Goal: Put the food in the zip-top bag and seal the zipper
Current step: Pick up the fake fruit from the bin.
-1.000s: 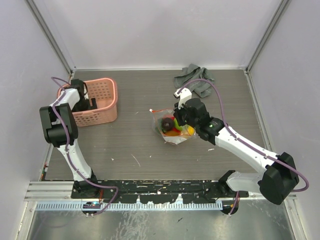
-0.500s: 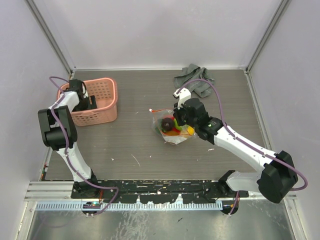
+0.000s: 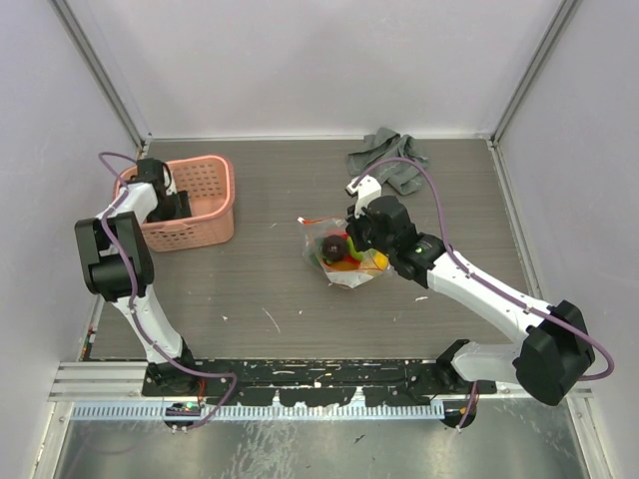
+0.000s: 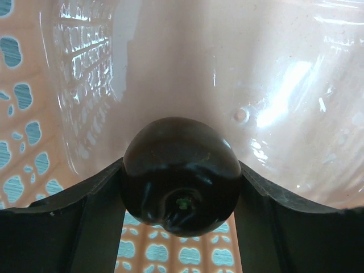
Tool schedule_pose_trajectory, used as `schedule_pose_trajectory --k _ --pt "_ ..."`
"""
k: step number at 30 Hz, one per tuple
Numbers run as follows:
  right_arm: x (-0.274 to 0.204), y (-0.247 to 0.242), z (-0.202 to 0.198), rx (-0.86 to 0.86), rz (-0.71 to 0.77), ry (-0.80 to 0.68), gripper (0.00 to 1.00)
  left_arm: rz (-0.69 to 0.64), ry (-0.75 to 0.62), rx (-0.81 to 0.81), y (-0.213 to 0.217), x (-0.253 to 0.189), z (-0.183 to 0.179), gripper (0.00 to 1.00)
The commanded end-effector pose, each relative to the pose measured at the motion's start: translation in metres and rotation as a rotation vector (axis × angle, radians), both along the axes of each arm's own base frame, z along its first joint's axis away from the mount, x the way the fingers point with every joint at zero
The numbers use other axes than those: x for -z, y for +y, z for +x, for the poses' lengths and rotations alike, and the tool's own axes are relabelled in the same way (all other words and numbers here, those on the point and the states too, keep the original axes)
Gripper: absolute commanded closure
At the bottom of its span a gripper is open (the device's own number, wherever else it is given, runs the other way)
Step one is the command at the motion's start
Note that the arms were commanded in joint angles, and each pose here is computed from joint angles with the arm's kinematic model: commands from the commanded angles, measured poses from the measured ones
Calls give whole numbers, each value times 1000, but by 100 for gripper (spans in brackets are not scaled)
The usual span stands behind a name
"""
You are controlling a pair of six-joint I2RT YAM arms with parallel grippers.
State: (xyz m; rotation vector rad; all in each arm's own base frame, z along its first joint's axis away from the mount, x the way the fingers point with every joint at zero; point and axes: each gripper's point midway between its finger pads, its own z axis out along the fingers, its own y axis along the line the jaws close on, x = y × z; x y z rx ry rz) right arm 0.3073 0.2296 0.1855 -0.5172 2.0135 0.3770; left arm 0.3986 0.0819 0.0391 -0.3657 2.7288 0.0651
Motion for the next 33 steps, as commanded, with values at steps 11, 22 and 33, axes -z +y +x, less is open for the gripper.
schedule_pose_trajectory --k 11,22,33 --pt "-16 -4 4 36 22 -53 96 -11 -254 -5 -4 -81 16 46" --pt "-29 -8 7 80 22 -40 96 -82 -396 -53 -20 -146 6 47" --pt "-61 -6 5 104 93 -42 96 -250 -608 10 -63 -223 -12 47"
